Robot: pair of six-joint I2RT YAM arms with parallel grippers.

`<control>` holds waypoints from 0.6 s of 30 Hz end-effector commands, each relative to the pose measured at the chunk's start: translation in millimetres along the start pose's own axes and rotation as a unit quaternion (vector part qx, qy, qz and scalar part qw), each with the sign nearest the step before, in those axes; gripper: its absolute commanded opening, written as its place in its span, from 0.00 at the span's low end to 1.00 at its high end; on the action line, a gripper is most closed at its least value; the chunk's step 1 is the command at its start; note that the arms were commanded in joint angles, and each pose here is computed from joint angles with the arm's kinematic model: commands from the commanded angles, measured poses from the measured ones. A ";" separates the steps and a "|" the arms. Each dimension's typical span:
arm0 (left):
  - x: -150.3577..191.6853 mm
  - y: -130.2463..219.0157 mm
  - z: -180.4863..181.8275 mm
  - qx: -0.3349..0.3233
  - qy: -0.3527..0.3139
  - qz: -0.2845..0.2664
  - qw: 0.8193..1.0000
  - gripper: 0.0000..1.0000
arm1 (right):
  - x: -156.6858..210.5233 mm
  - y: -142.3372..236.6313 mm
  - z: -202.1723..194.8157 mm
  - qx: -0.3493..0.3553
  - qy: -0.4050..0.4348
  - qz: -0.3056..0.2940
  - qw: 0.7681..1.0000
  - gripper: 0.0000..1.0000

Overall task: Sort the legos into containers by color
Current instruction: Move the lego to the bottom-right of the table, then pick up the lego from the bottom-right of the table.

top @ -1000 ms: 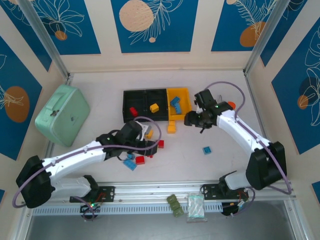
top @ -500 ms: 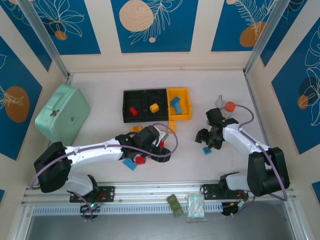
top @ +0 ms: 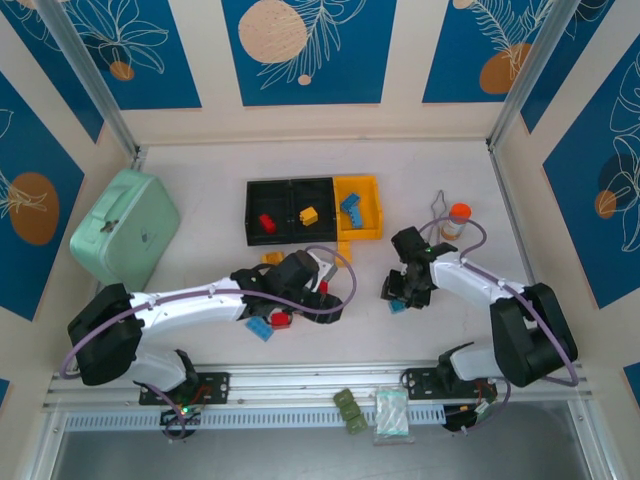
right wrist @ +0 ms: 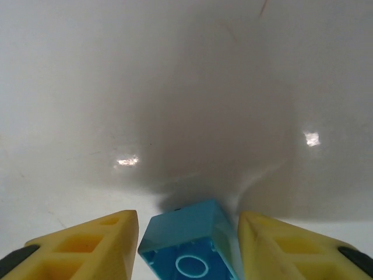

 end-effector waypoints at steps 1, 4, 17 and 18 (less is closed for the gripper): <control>1.5 -0.3 -1.3 0.001 0.003 -0.005 1.000 0.63 | 3.4 -4.4 2.9 0.026 0.001 0.011 1.000 0.51; 3.6 0.3 -0.2 0.000 0.005 -0.007 1.000 0.63 | 5.9 -7.2 6.9 0.038 0.012 0.013 0.999 0.53; 3.7 4.4 2.1 -0.013 0.014 -0.019 1.000 0.63 | 0.8 16.0 31.5 0.014 0.049 -0.013 0.999 0.29; 3.4 6.3 3.1 -0.020 0.017 -0.023 0.999 0.63 | -1.9 21.7 36.4 0.005 0.054 -0.020 0.998 0.29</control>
Point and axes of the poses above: each hand's point on the last joint's axis, 136 mm out from that joint toward the fingers, its own y axis back along the fingers, its own z axis along the line the jaws close on, x = y × z, the point moved 9 cm from there along y, back along the fingers, and after that the axes turned 7 degrees about -y, right-handed, at the moved point
